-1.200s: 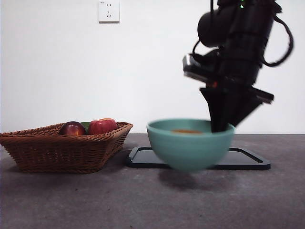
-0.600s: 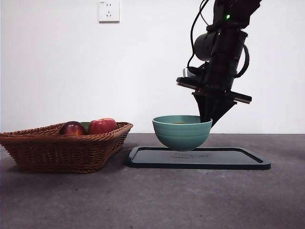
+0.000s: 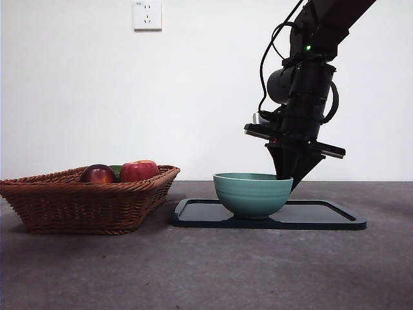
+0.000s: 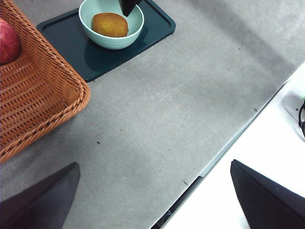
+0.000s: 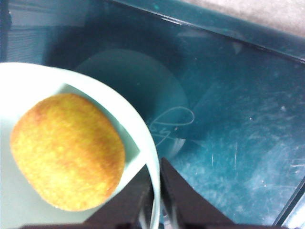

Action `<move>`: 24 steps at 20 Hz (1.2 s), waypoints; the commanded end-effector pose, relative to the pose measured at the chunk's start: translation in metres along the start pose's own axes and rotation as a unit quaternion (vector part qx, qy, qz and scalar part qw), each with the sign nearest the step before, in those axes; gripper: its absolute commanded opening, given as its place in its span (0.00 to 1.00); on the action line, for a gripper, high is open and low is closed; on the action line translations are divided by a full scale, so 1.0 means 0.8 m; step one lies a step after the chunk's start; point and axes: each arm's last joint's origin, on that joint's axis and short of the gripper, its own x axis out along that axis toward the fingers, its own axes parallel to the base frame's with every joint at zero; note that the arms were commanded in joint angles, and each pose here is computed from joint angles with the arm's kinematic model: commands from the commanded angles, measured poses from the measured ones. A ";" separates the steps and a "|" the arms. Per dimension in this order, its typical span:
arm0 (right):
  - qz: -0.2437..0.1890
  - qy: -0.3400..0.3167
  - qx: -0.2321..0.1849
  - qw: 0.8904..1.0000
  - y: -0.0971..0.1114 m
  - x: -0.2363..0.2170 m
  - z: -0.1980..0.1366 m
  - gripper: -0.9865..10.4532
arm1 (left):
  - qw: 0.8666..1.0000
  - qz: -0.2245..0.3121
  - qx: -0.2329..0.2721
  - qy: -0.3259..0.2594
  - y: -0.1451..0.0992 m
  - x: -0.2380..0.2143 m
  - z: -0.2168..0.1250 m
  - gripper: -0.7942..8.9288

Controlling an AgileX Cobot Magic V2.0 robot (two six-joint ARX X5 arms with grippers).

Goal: Pick up the wifruite, put it on the bowl, pick up the plate, put it on desk

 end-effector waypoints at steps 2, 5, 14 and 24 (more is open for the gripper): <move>-0.011 -0.003 -0.002 1.000 -0.004 -0.002 0.008 0.26 | 1.000 -0.002 0.000 -0.005 -0.001 0.000 0.003 0.60; -0.035 -0.014 0.005 0.999 -0.010 -0.029 0.013 0.49 | 1.000 -0.002 0.000 -0.005 -0.001 0.000 0.003 0.60; -0.071 -0.103 -0.011 0.992 0.013 -0.176 -0.043 0.58 | 1.000 -0.005 0.002 -0.028 -0.002 0.003 0.011 0.60; -0.044 -0.212 -0.061 0.974 0.034 -0.251 -0.258 0.58 | 1.000 -0.005 0.002 -0.023 -0.009 0.049 0.073 0.60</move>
